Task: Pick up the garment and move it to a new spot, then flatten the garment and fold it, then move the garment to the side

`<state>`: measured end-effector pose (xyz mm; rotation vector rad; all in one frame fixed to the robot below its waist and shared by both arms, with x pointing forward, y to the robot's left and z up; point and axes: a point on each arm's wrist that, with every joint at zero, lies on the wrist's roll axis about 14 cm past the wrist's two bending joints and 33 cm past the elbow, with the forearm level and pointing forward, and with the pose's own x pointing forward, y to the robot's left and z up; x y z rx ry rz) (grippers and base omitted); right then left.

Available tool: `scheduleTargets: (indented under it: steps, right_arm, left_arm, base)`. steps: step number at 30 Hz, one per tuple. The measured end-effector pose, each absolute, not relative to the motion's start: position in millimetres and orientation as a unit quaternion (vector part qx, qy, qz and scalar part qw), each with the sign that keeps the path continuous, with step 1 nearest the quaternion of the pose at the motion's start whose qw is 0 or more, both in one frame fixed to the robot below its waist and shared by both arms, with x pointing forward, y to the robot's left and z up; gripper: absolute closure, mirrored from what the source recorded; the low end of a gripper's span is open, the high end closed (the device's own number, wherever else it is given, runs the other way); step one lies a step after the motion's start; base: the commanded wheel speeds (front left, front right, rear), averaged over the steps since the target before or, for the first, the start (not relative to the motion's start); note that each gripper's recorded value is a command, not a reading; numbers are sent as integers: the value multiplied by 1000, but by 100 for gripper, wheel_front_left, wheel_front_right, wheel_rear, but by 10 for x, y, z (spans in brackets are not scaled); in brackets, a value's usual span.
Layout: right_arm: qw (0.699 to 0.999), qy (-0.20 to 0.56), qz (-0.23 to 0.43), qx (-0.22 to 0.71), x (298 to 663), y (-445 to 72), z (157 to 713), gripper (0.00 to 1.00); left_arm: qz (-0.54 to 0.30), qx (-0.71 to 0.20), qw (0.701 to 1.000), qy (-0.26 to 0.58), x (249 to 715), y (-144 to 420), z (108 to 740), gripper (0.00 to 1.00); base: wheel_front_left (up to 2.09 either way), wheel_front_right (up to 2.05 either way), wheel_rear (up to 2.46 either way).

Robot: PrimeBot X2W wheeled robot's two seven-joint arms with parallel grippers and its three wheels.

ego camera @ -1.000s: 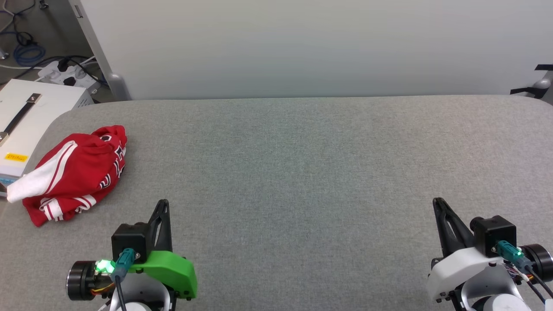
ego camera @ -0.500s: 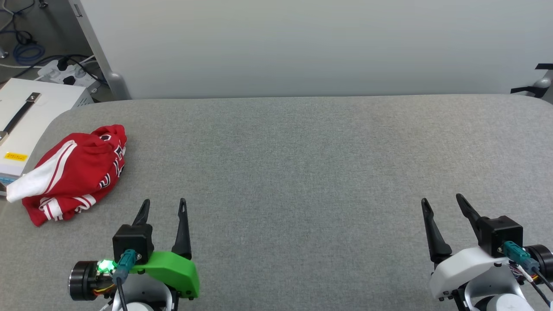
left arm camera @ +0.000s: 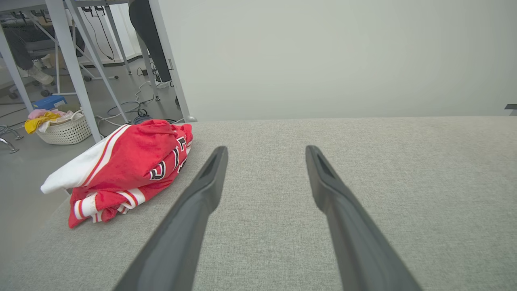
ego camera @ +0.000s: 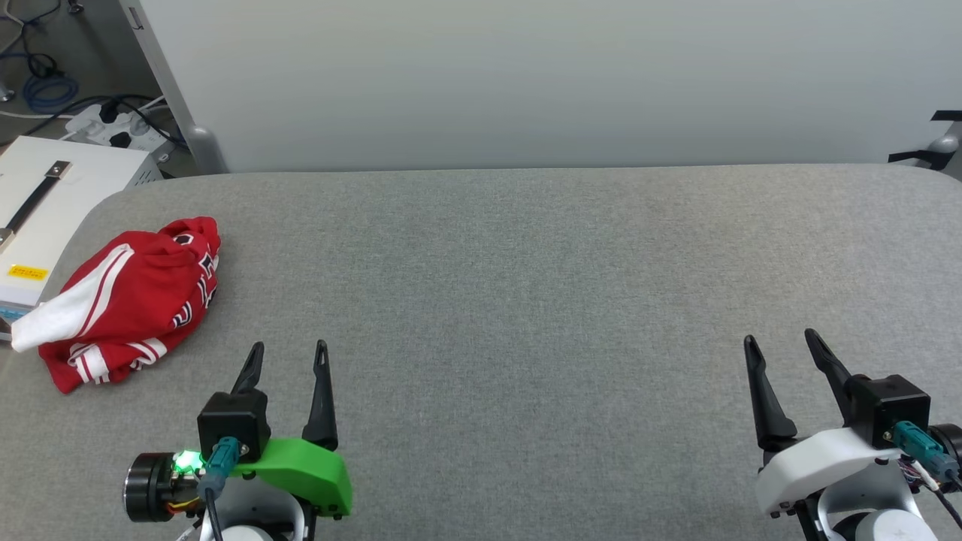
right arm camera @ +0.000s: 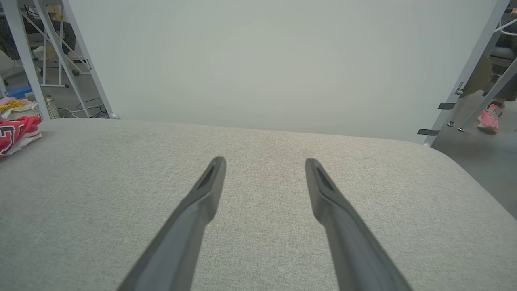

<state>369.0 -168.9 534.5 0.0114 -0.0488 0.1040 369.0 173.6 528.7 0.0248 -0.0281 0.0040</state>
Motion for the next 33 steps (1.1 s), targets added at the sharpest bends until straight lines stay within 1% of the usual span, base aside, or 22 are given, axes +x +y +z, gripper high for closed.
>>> scheduleTargets:
  steps: [33]
  right_arm:
    - [996,-67,45,36,3648,-1738,5495,0]
  left_arm:
    - [7,0,999,-49,3683,1683,5387,0]
  base:
    - [0,0,0]
